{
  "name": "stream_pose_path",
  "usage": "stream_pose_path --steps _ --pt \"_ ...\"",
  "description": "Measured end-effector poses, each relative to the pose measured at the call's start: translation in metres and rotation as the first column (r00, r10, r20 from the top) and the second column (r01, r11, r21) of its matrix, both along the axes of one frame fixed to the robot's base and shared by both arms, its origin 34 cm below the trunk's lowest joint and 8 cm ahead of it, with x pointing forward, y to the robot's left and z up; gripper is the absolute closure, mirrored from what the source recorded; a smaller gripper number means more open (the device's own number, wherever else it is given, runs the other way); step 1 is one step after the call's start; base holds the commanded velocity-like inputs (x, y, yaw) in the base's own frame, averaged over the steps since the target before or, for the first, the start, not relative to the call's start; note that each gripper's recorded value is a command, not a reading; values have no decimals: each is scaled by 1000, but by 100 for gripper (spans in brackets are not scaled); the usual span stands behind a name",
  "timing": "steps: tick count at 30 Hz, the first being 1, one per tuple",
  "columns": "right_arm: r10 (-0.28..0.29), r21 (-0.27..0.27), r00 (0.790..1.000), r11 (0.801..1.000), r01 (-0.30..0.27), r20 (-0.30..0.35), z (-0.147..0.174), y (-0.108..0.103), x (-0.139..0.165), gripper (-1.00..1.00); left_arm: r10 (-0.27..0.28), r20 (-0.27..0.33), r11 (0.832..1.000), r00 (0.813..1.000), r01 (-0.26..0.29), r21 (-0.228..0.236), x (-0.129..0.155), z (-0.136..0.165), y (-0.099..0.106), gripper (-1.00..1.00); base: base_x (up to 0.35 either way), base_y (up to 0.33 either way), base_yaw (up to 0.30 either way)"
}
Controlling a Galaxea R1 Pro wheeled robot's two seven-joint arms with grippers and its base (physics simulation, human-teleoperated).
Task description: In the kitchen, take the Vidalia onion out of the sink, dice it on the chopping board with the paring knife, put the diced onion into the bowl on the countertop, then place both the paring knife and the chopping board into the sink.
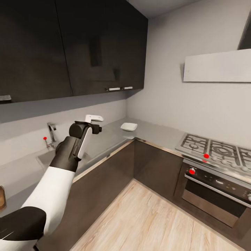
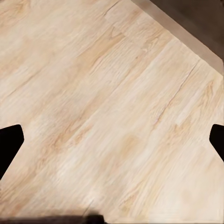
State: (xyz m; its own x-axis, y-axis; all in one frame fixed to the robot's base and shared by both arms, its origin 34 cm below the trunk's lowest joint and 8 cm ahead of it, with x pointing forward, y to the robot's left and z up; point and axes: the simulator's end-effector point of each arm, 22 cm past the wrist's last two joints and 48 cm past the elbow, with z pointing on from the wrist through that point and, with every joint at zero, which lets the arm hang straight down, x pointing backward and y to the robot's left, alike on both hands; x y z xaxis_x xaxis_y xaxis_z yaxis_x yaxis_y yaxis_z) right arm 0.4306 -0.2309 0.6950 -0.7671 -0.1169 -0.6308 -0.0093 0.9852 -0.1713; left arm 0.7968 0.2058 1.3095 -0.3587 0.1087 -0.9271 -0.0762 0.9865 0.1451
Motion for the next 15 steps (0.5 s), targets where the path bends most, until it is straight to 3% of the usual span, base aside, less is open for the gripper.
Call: stream_pose_path --steps 3,11,15 --pt "0 12 998 1000 0 -61 -9 0 -11 -100 -1 -6 1000 1000 1 0 1 -4 -1 -100 341 0 0" --pt "-39 19 996 999 40 -84 -14 -9 -18 -100 -4 -10 1000 1000 4 4 2 -6 -2 -100 296 0 0" --pt "-45 18 993 999 47 -110 -21 -11 -36 -100 -6 -10 1000 1000 6 6 2 -6 -3 -100 266 0 0"
